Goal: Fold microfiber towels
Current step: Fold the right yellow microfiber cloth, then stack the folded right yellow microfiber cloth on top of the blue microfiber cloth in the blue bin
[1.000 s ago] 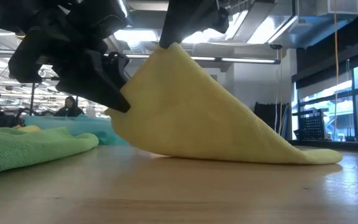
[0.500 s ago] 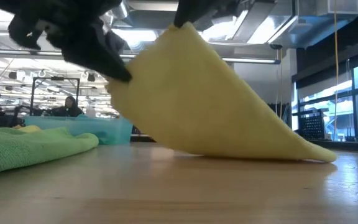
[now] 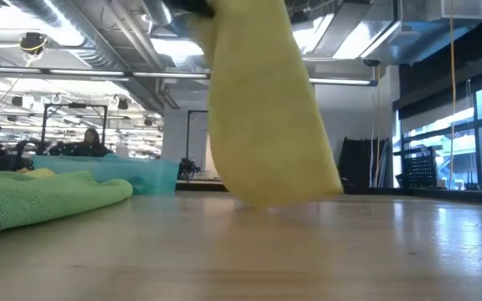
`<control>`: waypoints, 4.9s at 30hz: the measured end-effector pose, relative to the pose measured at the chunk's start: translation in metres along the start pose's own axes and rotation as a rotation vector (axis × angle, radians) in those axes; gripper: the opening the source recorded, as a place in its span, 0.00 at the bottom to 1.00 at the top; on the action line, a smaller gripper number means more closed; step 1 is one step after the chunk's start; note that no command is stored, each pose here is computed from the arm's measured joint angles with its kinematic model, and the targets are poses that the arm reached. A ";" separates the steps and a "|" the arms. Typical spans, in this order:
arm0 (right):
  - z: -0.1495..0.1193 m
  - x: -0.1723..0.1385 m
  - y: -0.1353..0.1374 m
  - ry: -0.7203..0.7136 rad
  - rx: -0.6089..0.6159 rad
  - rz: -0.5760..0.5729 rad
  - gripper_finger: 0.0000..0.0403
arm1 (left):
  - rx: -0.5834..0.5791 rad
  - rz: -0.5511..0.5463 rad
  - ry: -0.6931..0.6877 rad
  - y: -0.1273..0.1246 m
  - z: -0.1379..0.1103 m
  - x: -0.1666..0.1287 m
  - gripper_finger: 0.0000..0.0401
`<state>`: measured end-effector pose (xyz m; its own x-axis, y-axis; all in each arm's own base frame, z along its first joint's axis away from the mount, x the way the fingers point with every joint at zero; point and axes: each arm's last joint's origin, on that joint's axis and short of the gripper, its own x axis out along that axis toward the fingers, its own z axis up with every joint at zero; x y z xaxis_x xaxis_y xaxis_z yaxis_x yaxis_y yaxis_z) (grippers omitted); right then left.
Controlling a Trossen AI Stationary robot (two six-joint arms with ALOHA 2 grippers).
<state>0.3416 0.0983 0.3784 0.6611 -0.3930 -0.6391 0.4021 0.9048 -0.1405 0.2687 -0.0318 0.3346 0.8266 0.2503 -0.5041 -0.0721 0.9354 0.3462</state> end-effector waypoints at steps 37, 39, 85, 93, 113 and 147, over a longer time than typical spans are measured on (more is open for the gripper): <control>-0.061 0.064 -0.029 0.309 -0.063 0.599 0.01 | -0.194 -0.308 0.299 -0.020 -0.008 0.046 0.00; -0.070 0.067 -0.017 0.291 -0.022 0.630 0.01 | -0.177 -0.360 0.349 -0.036 -0.012 0.054 0.00; -0.143 0.168 -0.058 0.228 0.071 0.282 0.01 | -0.264 -0.144 0.499 -0.025 -0.073 0.118 0.00; -0.145 0.172 -0.058 0.229 0.051 0.281 0.01 | -0.261 -0.144 0.514 -0.030 -0.078 0.129 0.00; -0.152 0.184 -0.065 0.277 0.063 0.251 0.04 | -0.223 -0.088 0.604 -0.040 -0.099 0.153 0.00; -0.119 0.131 -0.073 0.444 0.827 0.370 0.56 | -0.341 0.058 0.539 -0.008 -0.072 0.097 0.24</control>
<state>0.3237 0.0004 0.2146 0.6054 0.1388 -0.7837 0.6437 0.4937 0.5847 0.3093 0.0030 0.2258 0.4254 0.3107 -0.8500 -0.3553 0.9212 0.1590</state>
